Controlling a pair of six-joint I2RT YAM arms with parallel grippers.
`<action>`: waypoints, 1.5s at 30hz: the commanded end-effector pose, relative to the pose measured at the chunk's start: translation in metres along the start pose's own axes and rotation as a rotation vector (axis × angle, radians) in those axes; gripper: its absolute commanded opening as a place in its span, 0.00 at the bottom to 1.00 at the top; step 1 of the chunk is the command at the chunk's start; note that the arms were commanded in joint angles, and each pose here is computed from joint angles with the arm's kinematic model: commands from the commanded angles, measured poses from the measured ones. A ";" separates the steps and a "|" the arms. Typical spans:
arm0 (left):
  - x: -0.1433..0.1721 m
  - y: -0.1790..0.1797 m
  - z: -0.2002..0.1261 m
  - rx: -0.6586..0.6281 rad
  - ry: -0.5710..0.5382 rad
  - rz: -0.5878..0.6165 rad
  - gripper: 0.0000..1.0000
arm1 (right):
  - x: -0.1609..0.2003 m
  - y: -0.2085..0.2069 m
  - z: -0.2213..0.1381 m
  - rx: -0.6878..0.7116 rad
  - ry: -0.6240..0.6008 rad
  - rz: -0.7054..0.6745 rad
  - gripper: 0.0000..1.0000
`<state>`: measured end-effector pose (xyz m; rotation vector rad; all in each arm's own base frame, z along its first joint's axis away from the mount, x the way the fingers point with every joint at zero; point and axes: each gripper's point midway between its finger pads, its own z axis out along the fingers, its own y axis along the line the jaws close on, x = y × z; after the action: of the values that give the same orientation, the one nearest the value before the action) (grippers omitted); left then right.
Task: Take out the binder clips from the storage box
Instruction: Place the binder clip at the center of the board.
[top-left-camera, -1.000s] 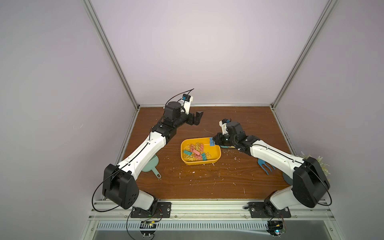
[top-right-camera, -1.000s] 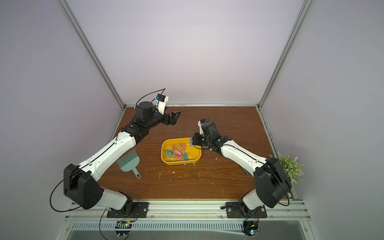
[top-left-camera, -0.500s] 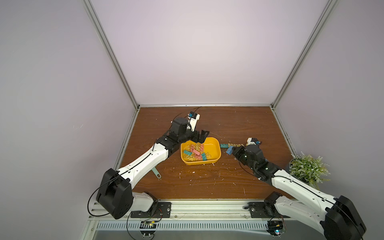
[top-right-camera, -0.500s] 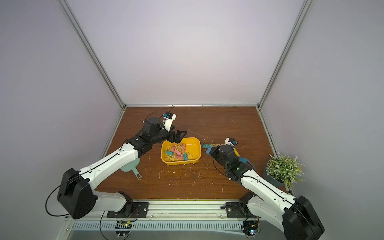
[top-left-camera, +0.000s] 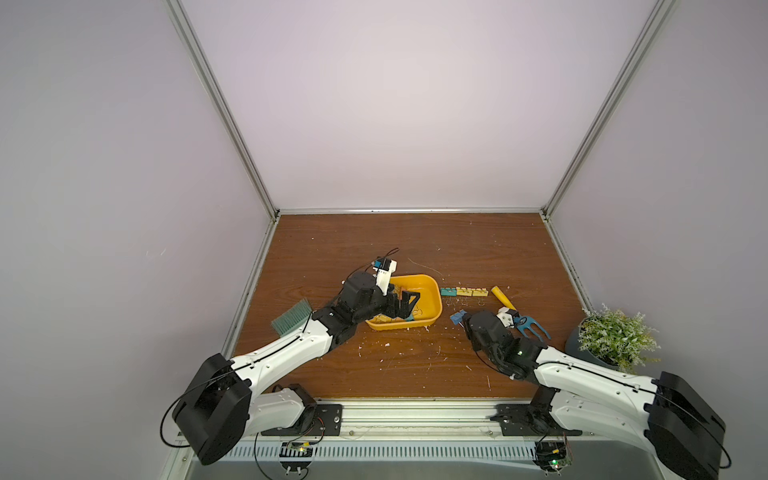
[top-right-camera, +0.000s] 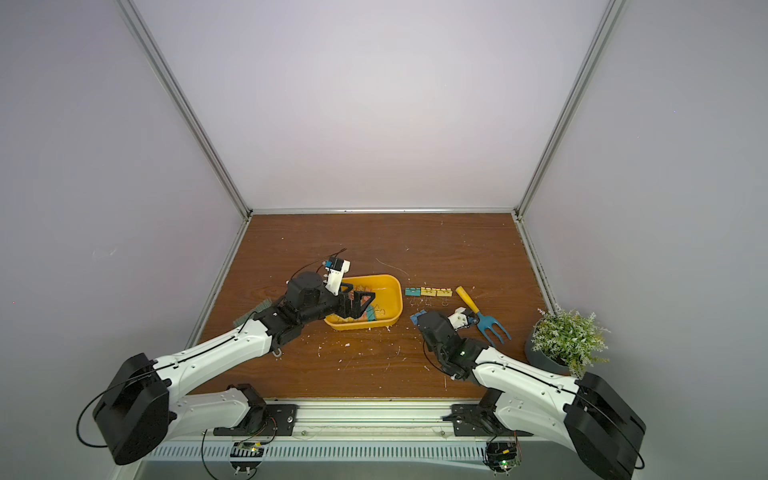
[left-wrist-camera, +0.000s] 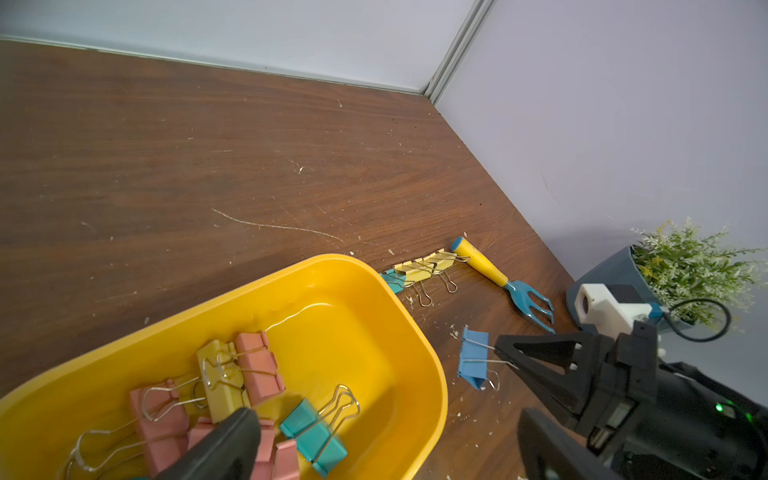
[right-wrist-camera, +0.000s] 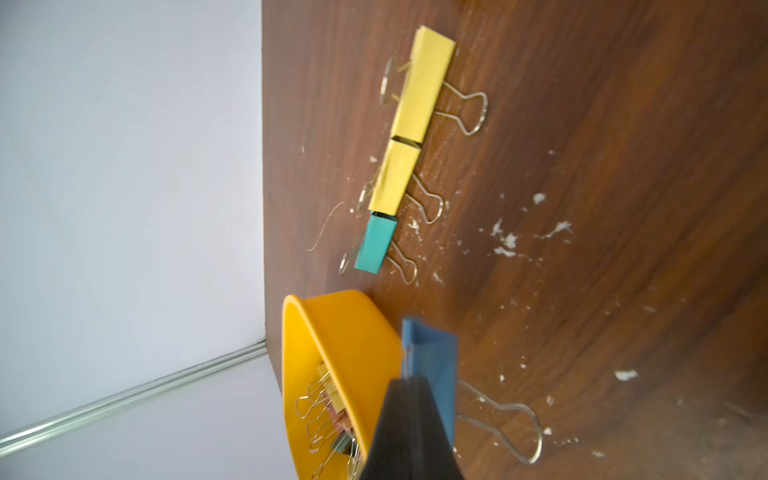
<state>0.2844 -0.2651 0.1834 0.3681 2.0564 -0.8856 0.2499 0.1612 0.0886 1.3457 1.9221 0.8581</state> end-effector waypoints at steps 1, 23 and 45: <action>-0.020 -0.013 -0.005 0.045 -0.084 -0.024 1.00 | -0.008 0.011 0.001 -0.020 -0.077 0.125 0.00; -0.027 -0.002 -0.003 -0.043 -0.084 0.123 1.00 | 0.016 -0.001 0.031 0.116 -0.123 0.142 0.08; -0.020 0.015 -0.009 -0.034 0.012 -0.013 1.00 | 0.051 0.079 -0.044 -0.256 0.203 -0.644 0.35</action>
<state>0.3050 -0.2494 0.1975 0.3432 2.0954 -0.8251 0.2321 0.2043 0.1314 0.9202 2.1660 0.9103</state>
